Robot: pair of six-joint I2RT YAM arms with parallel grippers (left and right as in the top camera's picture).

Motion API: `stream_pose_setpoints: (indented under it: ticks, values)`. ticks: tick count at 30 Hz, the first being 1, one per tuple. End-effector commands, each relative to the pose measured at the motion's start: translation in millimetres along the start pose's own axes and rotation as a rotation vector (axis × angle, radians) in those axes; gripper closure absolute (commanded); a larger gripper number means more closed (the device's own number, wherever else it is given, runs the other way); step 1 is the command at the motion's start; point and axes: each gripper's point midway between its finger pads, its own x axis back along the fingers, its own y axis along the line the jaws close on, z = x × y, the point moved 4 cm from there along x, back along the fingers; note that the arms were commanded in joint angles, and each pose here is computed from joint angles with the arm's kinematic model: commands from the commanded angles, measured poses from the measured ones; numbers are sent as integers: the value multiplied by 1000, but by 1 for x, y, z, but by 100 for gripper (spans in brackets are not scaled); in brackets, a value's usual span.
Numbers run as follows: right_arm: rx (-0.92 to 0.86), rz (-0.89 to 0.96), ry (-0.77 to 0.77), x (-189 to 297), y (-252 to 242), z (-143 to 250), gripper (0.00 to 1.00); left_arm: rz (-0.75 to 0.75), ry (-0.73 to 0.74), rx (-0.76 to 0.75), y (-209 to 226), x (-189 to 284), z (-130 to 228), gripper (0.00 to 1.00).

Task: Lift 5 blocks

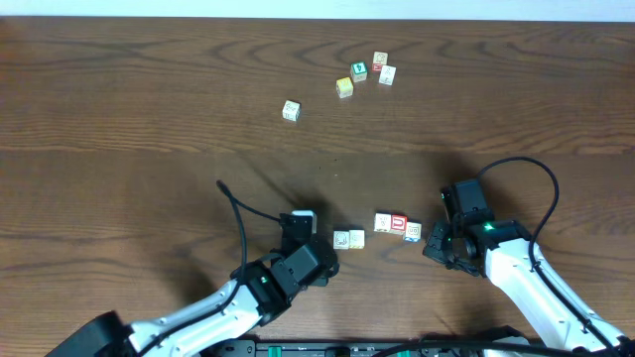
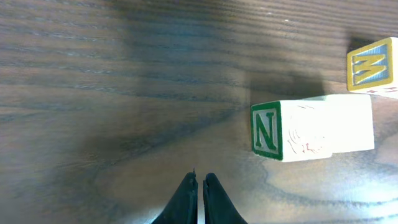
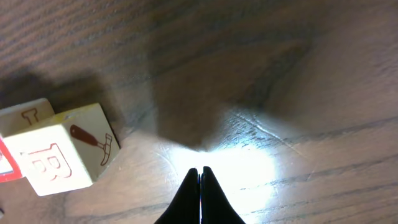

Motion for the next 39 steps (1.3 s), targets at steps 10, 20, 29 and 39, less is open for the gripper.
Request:
stream_pose_setpoints:
  ticks: [10, 20, 29, 39]
  values:
    - [77, -134, 157, 11, 12, 29, 99, 1, 11, 1, -2, -17, 5, 93]
    - [314, -251, 142, 19, 40, 42, 98, 35, -36, 9, -8, -18, -7, 93]
    - [399, -287, 122, 4, 60, 38, 99, 6, -55, 54, 4, -20, -18, 93]
    - [453, -319, 177, -17, 78, 39, 99, 14, -63, 59, 3, -20, -20, 93]
